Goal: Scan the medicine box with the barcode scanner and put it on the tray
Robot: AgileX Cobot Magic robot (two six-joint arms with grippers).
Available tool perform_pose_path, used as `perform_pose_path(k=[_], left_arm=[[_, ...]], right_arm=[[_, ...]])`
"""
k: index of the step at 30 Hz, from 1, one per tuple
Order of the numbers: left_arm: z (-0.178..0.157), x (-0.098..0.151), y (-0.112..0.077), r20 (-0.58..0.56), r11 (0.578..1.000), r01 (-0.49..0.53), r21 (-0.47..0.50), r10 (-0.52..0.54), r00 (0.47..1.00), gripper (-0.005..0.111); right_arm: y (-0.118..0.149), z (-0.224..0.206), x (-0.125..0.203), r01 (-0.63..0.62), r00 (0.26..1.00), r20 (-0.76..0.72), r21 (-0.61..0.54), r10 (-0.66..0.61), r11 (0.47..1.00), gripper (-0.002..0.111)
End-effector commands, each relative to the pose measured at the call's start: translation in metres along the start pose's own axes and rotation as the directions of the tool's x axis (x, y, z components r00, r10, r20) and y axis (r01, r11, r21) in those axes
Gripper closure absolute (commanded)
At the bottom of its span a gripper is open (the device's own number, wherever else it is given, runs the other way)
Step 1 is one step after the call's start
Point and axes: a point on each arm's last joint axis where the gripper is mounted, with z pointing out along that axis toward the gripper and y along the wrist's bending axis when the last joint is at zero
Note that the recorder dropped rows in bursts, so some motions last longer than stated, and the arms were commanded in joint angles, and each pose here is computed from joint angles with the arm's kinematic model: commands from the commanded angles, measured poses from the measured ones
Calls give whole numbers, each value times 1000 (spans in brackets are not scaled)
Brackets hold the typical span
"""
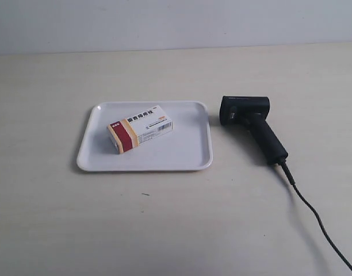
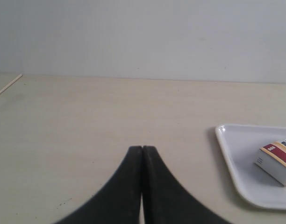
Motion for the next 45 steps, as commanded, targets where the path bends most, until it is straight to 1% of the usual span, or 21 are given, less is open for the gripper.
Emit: perform_pose_path(k=[1,5,8,9,12,17,22,27,30,31,34,36,45], left_arm=[[0,1,0,2,1000,5,-1,-5,1000,105],[0,1,0,2,1000,5,-1,-5,1000,105],[0,1,0,2,1000,5,-1,-5,1000,105],[0,1,0,2,1000,5,-1,-5,1000,105],[0,1,0,2,1000,5,-1,-5,1000,105],[0,1,0,2,1000,5,-1,-5,1000,105],[0,1,0,2,1000,5,-1,-5,1000,105],[0,1,0,2,1000,5,-1,-5,1000,105],[0,1,0,2,1000,5,-1,-5,1000,105],[0,1,0,2,1000,5,-1,-5,1000,105],[0,1,0,2,1000,5,-1,-5,1000,105],[0,1,0,2,1000,5,-1,-5,1000,105],[0,1,0,2,1000,5,-1,-5,1000,105]], right_arm=[[0,-5,1,10,1000,20,-8,-10,1000,108],[-2,-10,2,6,997,75,-4,-6,1000,108],[-10,-13,11,-18,992,127,70,9,997,108],[-14,-15,8,-32,986,165,109,14,994,108],[-22,-19,11,-73,986,159,215,39,974,108],[-26,-29,8,-104,967,253,300,26,948,108],[-23,-39,9,-76,950,310,306,-24,949,108],[-24,-39,11,-31,958,280,325,-65,945,108],[-25,-40,11,40,957,254,357,-138,933,108],[-25,-40,11,46,957,252,358,-144,933,108],[-21,-38,11,72,958,247,291,-148,954,108],[-21,-38,11,92,956,241,292,-166,952,108],[-21,-38,11,89,956,242,293,-164,952,108]])
